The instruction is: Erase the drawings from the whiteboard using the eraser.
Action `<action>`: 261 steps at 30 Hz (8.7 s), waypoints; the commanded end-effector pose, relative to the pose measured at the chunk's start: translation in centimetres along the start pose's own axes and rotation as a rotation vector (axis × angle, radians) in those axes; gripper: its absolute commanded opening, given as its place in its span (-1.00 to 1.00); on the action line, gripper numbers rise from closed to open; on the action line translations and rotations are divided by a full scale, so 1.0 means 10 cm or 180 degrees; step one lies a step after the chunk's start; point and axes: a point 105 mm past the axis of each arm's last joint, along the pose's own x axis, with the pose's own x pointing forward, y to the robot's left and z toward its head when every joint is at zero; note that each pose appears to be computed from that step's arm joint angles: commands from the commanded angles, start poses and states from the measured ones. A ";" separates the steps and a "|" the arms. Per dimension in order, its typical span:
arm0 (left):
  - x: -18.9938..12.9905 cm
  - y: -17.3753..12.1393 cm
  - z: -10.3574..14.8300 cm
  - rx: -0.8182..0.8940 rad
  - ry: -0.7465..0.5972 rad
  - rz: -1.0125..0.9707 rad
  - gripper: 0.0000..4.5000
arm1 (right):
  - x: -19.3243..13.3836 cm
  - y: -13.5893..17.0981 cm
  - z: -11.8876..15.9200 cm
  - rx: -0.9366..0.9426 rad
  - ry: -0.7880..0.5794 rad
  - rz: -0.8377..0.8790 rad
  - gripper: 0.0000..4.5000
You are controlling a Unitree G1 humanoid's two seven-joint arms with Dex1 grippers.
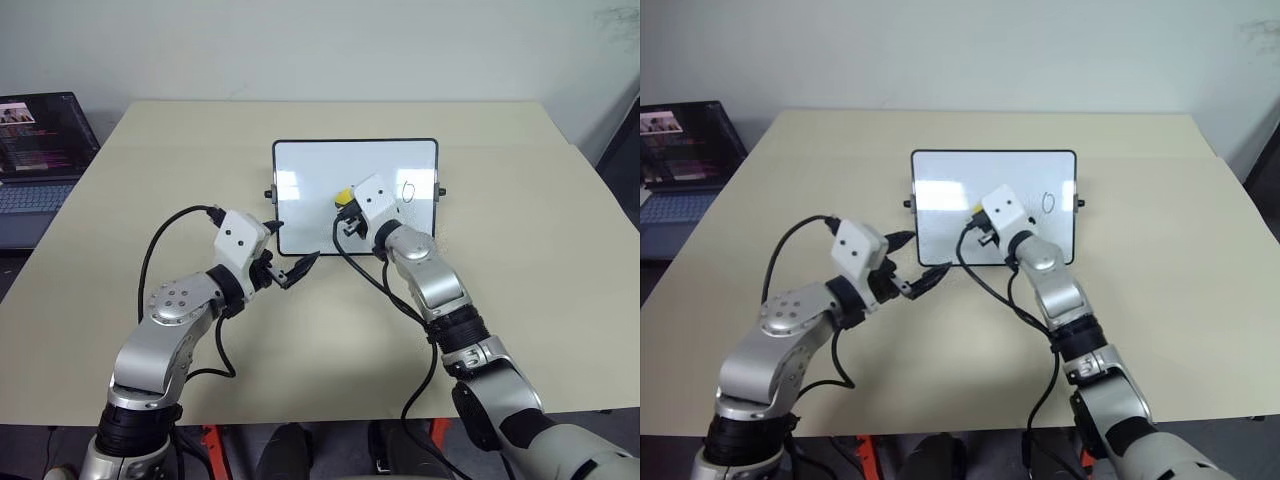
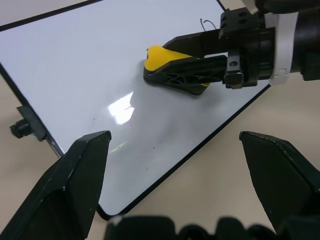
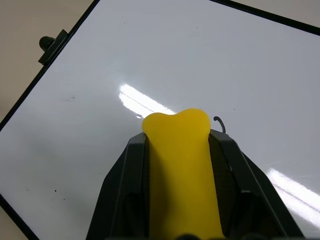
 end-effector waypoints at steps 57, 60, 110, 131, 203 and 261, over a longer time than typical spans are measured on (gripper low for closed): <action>-0.05 0.02 0.08 0.0220 -0.0015 -0.0045 1.00 | 0.18 -0.35 -0.29 -0.0182 0.0018 -0.0364 -0.43; -0.05 0.02 0.09 0.0223 -0.0009 -0.0044 1.00 | 0.12 -0.27 -0.40 -0.0186 0.0075 -0.0281 -0.43; -0.04 -0.02 0.05 0.0205 0.0026 -0.0081 1.00 | 0.20 -0.24 0.50 -0.0096 -0.0513 -0.0256 -0.43; -0.11 -0.05 0.03 0.0126 0.0033 0.0029 1.00 | 0.08 -0.28 -0.23 -0.0213 0.0029 -0.0299 -0.43; -0.55 -0.14 0.36 0.0144 -0.0512 0.0468 1.00 | -0.43 -0.56 0.03 0.0085 -0.0072 -0.0589 -0.43; -0.43 -0.09 0.42 0.0220 -0.0549 0.0305 1.00 | -0.80 -1.27 0.14 -0.0088 -0.0012 -0.1324 -0.43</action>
